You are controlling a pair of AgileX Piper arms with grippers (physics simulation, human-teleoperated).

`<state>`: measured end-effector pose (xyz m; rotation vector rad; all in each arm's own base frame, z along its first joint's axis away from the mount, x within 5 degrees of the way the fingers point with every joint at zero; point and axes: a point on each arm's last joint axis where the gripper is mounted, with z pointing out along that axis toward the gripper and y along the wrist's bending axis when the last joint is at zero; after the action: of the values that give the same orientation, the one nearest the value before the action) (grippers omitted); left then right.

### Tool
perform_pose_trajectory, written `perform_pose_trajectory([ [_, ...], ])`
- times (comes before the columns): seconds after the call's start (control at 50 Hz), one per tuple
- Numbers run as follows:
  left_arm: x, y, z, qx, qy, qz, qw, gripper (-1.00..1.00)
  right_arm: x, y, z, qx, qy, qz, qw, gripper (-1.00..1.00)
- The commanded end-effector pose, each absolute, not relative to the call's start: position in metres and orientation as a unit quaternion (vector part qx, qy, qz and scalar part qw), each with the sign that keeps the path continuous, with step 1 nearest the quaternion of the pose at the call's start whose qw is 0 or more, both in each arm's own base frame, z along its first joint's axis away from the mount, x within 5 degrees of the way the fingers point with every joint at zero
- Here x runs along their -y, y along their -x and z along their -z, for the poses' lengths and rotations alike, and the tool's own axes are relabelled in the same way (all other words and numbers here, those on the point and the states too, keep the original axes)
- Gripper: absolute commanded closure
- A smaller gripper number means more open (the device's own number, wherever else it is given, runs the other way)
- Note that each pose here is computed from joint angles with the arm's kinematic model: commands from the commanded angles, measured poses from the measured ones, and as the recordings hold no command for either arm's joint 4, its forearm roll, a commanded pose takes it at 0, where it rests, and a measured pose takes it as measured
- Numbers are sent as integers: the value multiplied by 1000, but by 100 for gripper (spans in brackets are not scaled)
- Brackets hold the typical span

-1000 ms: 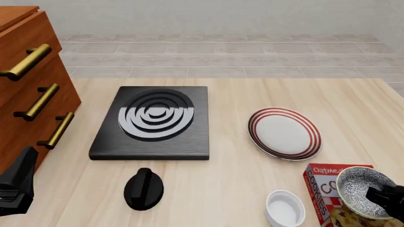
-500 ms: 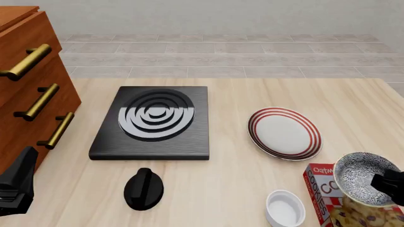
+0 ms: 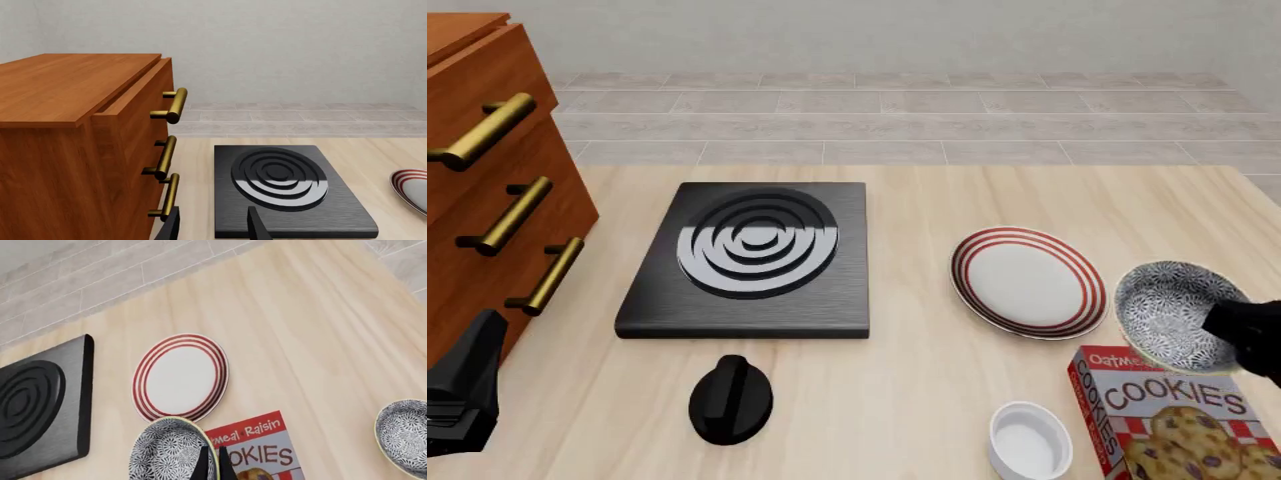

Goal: Pick the akita bowl on the cookies box and place it on the plate.

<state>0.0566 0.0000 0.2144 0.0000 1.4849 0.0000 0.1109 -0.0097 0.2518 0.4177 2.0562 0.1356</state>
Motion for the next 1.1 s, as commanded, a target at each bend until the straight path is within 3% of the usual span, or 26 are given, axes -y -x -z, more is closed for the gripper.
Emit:
perform_pose_trajectory([
  [0.02, 0, -57, -214, -676, 0, 0, 737, -100, 4, -128, -262, -838, -174, -90, 509, 100],
  [0.44, 0, -57, -214, -676, 0, 0, 737, -100, -7, -178, -258, -833, -180, -131, 507, 100],
  [1.1, 0, -57, -214, -676, 0, 0, 737, -100, -18, -233, -234, -841, -171, -141, 493, 100],
])
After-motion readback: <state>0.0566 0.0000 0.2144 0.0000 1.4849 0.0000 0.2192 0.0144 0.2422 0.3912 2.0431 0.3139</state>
